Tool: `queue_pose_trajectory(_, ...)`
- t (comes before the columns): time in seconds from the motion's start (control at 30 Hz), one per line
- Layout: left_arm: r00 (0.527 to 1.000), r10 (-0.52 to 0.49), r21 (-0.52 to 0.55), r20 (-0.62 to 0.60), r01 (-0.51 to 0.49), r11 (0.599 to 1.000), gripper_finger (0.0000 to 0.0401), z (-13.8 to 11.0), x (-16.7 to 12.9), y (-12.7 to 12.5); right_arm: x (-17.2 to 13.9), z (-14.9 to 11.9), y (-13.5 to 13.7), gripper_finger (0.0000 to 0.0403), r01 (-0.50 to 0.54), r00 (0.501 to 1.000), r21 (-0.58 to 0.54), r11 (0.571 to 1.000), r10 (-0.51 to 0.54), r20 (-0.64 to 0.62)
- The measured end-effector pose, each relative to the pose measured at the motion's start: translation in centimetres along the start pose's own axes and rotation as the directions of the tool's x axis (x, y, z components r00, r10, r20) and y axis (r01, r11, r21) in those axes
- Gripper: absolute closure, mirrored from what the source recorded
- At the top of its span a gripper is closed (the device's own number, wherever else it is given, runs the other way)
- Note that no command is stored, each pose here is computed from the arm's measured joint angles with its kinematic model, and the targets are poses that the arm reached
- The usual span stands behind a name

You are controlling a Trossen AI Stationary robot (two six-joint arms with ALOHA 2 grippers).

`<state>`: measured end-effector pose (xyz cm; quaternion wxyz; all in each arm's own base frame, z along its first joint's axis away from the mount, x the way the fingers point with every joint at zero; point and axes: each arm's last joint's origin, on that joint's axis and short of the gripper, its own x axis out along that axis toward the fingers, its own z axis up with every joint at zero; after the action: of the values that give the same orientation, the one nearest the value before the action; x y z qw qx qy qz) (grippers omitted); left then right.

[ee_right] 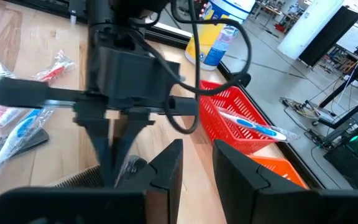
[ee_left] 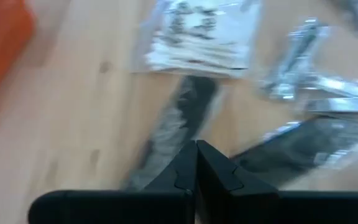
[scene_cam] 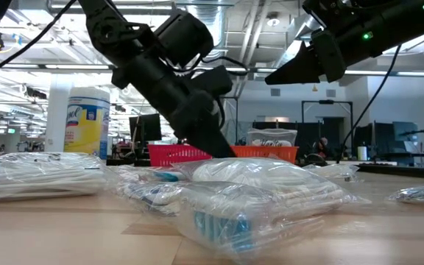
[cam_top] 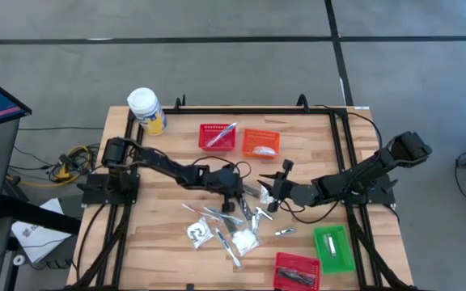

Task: Pick & Place Travel size toiletries
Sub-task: Put the black hair comb into the bottom red bin

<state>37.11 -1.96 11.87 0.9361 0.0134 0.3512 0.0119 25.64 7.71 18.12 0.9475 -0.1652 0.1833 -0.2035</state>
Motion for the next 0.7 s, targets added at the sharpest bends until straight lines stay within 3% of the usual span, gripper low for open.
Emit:
queue_pose_trajectory(0.43, 0.991, -0.133, -0.032, -0.021, 0.132, 0.991, 0.0400, -0.3, 0.3, 0.1, 0.0, 0.0, 0.0, 0.0322, 0.000, 1.000, 0.000, 1.000, 0.000, 0.000)
queue_pose_trajectory(0.57, 0.978, -0.196, -0.071, -0.066, 0.191, 0.979, 0.0400, -0.9, 0.5, 0.2, 0.0, 0.0, 0.0, 0.0322, 0.001, 1.000, 0.000, 1.000, -0.001, 0.000)
queue_pose_trajectory(0.7, 0.937, -0.305, -0.180, -0.168, 0.275, 0.944, 0.0400, -1.7, 0.1, 0.2, 0.1, 0.0, -0.1, 0.0322, 0.003, 1.000, 0.001, 1.000, -0.003, -0.001)
